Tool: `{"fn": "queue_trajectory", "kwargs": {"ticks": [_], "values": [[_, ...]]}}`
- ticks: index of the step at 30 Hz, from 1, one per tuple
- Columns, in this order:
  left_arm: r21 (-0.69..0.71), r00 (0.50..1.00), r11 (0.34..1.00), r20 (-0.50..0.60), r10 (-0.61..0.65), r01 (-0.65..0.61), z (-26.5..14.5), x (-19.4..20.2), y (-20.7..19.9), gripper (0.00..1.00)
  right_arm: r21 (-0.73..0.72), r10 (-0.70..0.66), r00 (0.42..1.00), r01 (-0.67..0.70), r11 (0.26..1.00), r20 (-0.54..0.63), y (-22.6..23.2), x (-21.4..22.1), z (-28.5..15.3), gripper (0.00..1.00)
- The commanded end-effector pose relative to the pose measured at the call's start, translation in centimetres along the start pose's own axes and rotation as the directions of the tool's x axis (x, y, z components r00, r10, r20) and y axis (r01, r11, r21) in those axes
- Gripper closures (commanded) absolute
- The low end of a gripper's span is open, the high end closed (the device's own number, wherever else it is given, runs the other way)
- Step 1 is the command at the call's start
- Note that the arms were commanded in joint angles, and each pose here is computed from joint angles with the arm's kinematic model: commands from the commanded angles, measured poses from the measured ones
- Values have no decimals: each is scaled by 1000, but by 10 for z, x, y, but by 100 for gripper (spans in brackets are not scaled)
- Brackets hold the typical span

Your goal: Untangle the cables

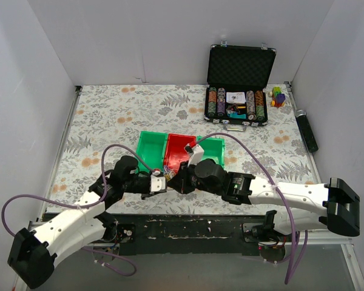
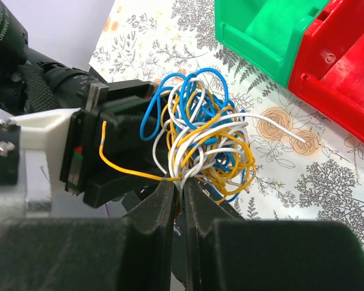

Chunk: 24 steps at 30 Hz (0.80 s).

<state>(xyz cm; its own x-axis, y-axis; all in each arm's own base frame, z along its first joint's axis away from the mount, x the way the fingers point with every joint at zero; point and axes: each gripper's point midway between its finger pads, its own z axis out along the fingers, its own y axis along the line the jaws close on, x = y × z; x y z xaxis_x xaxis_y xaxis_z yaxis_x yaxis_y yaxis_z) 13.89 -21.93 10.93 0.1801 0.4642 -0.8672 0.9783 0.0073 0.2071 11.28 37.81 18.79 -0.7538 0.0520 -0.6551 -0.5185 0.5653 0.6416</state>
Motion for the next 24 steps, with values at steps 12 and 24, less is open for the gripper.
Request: {"fn": "queue_trajectory", "kwargs": {"ticks": [12,24], "values": [[33,998,997,11,-64,63,-24,-49,-4,100,239,80,996,-68,969,-38,-74,27,-20,80],[167,985,972,-68,-156,166,-36,-39,-40,100,250,-76,983,117,961,-167,-86,41,-37,16]]}}
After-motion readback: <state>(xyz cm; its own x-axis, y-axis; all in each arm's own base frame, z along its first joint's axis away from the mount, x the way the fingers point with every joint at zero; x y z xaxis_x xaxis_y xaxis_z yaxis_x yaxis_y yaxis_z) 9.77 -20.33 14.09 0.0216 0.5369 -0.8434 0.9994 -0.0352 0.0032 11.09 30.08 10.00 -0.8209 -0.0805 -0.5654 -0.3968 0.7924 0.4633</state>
